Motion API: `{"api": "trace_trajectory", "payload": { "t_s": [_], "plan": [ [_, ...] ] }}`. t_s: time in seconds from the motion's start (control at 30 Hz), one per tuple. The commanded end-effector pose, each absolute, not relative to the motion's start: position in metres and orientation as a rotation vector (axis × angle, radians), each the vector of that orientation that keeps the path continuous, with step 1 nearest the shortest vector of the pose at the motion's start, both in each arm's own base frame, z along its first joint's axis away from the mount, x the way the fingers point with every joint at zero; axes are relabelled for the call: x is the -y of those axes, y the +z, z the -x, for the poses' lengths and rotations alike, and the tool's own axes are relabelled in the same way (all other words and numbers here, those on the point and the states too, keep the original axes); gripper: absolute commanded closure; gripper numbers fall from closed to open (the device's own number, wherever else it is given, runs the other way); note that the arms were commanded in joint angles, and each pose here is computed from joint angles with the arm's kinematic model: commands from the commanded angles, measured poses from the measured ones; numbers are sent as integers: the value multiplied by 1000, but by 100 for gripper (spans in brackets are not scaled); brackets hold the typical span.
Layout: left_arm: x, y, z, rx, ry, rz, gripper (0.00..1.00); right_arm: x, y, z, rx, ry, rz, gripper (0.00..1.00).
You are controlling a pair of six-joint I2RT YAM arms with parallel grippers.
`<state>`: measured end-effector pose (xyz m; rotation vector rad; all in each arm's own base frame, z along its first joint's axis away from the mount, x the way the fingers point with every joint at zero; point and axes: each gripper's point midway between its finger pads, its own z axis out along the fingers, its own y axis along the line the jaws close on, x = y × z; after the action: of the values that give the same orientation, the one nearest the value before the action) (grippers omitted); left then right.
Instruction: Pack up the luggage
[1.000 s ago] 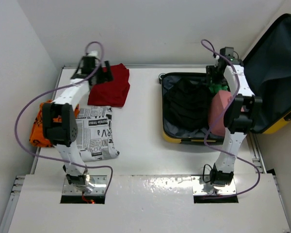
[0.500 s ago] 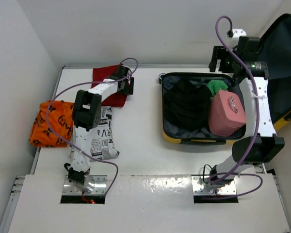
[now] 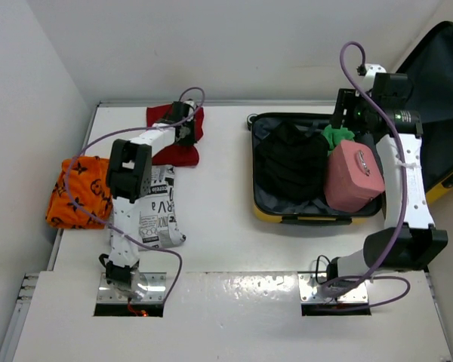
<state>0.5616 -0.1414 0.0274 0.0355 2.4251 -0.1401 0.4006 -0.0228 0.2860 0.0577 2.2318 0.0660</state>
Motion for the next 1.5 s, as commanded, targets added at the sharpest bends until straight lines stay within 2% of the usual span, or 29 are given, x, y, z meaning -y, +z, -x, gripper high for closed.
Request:
{"api": "trace_trajectory", "payload": {
  "t_s": [0.0, 0.03, 0.07, 0.1, 0.17, 0.37, 0.5, 0.77, 0.83, 0.87, 0.97, 1.07, 1.17, 1.37, 1.4, 1.43, 1.47],
  "plan": [
    [176, 62, -541, -2361, -463, -23, 97, 23, 309, -390, -2159, 81, -86, 35],
    [186, 98, -555, -2217, -543, -2, 100, 24, 311, -387, -2152, 83, -97, 35],
    [195, 113, -547, -2173, -588, -11, 100, 23, 313, -383, -2142, 83, -97, 35],
    [202, 162, -546, -2063, -621, -23, 100, 25, 310, -381, -2143, 82, -106, 35],
    [222, 215, -548, -1932, -689, -45, 100, 27, 311, -373, -2129, 73, -123, 35],
    [317, 291, -505, -1779, -878, -242, 100, 36, 317, -361, -2081, 52, -187, 35],
    [396, 290, -456, -1751, -923, -421, 100, 38, 317, -352, -2058, 53, -211, 35],
    [500, 267, -423, -1777, -1130, -430, 100, 38, 321, -339, -2041, 42, -193, 35],
    [528, 271, -399, -1757, -1162, -468, 100, 38, 323, -335, -2033, 32, -188, 35],
    [539, 254, -393, -1790, -1164, -489, 100, 38, 323, -335, -2032, 26, -179, 35],
    [558, 229, -379, -1865, -1209, -433, 100, 41, 323, -329, -2032, 6, -180, 35],
    [567, 174, -359, -2012, -1280, -350, 100, 43, 325, -324, -2028, -3, -180, 36],
    [577, 156, -342, -2047, -1404, -325, 100, 44, 329, -320, -2014, -4, -192, 36],
    [598, 168, -326, -1967, -1580, -241, 100, 51, 331, -310, -1999, -57, -214, 34],
    [601, 171, -328, -1955, -1586, -242, 93, 50, 331, -309, -1997, -58, -209, 33],
    [602, 177, -329, -1940, -1593, -243, 79, 49, 331, -307, -1994, -55, -200, 32],
    [600, 184, -337, -1906, -1587, -251, 44, 49, 332, -308, -1988, -55, -190, 32]
  ]
}}
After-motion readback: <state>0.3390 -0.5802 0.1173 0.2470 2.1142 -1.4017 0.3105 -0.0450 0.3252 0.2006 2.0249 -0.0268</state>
